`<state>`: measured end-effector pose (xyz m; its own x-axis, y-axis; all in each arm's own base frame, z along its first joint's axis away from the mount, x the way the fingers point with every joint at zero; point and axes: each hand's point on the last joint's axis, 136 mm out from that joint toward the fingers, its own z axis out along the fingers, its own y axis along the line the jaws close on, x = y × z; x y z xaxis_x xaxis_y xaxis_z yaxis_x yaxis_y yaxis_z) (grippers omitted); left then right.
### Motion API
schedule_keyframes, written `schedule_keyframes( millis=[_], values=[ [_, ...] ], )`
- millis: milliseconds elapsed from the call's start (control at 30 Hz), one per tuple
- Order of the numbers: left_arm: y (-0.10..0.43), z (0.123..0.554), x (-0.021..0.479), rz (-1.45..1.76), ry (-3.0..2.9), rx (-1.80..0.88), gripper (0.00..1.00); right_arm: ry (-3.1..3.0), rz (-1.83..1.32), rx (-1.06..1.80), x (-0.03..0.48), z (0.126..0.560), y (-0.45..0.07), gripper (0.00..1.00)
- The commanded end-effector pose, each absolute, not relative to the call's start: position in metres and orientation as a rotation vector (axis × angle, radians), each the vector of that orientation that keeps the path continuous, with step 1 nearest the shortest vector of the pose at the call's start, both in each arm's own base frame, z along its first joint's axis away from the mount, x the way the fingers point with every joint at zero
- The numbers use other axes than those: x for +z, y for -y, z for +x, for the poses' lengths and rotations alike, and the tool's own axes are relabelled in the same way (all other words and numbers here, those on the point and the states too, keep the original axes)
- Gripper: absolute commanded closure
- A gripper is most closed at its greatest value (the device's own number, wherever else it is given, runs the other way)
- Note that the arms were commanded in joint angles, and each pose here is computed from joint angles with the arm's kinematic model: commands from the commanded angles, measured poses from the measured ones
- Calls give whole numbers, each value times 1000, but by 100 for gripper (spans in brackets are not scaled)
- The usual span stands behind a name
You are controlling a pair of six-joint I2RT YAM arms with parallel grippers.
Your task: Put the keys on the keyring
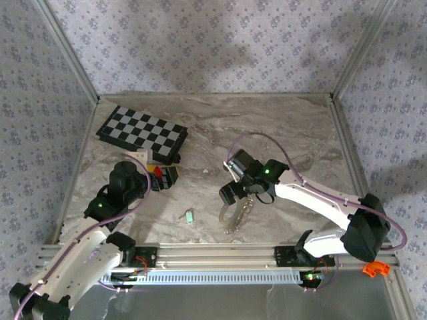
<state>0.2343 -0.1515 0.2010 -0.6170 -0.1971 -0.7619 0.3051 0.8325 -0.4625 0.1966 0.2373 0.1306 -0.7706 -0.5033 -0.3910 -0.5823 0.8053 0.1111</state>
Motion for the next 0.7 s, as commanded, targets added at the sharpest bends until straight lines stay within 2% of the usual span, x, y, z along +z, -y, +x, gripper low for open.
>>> schedule_keyframes(
  millis=[0, 367, 533, 667],
  values=[
    [175, 213, 196, 157, -2185, -828, 7, -2780, -701, 464, 123, 173, -230, 3],
    [255, 154, 146, 326, -2377, -932, 18, -2653, -283, 632, 124, 198, -183, 3],
    [285, 138, 122, 388, -2475, -924, 23, -2588, -229, 649, 128, 202, -173, 2],
    [307, 127, 108, 417, -2537, -950, 31, -2547, -217, 628, 131, 203, -166, 2]
  ],
)
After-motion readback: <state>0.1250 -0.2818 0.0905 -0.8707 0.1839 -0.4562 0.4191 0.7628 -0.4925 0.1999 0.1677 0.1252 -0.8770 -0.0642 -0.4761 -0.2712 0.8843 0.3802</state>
